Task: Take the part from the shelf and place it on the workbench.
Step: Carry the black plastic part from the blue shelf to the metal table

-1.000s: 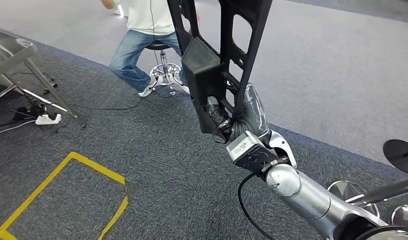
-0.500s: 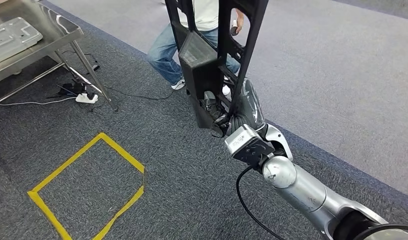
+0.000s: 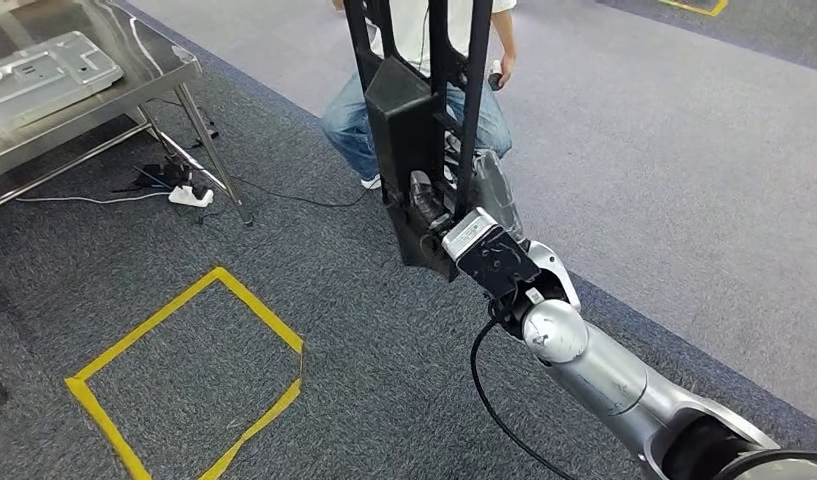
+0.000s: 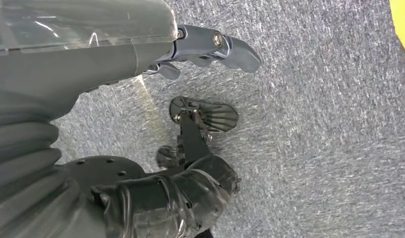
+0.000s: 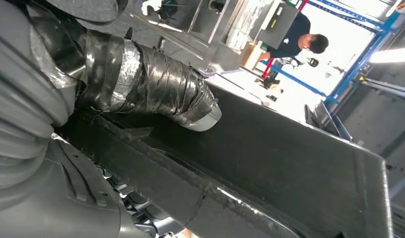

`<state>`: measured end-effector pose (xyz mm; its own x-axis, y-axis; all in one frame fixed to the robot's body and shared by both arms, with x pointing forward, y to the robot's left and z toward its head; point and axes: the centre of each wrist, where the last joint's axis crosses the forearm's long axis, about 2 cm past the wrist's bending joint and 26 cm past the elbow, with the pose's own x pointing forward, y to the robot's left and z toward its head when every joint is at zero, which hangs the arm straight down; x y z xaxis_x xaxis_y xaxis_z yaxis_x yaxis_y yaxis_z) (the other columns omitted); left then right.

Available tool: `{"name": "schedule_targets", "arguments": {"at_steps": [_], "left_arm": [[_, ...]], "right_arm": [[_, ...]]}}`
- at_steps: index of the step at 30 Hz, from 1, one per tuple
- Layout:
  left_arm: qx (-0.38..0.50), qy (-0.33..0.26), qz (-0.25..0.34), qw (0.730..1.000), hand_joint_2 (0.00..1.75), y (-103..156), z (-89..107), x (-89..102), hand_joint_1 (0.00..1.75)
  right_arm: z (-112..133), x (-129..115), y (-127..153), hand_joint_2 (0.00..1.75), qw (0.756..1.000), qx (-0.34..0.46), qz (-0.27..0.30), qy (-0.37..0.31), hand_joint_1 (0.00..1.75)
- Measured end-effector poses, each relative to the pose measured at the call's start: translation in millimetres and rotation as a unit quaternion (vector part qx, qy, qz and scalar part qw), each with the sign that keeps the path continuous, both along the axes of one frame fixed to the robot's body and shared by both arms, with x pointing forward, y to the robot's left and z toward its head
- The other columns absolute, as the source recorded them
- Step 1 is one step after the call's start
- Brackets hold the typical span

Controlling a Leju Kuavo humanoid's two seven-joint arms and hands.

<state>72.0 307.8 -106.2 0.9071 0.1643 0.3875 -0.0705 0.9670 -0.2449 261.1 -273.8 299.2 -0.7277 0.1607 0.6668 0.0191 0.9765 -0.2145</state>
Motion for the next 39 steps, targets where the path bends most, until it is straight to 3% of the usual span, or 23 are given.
{"name": "schedule_targets", "arguments": {"at_steps": [39], "left_arm": [[0.030, 0.003, 0.006, 1.000, 1.75, 0.2, -0.3, 0.2, 0.00]], "right_arm": [[-3.2, 4.3, -9.4, 1.75, 0.999, 0.003, -0.019, 0.049, 1.75]]}}
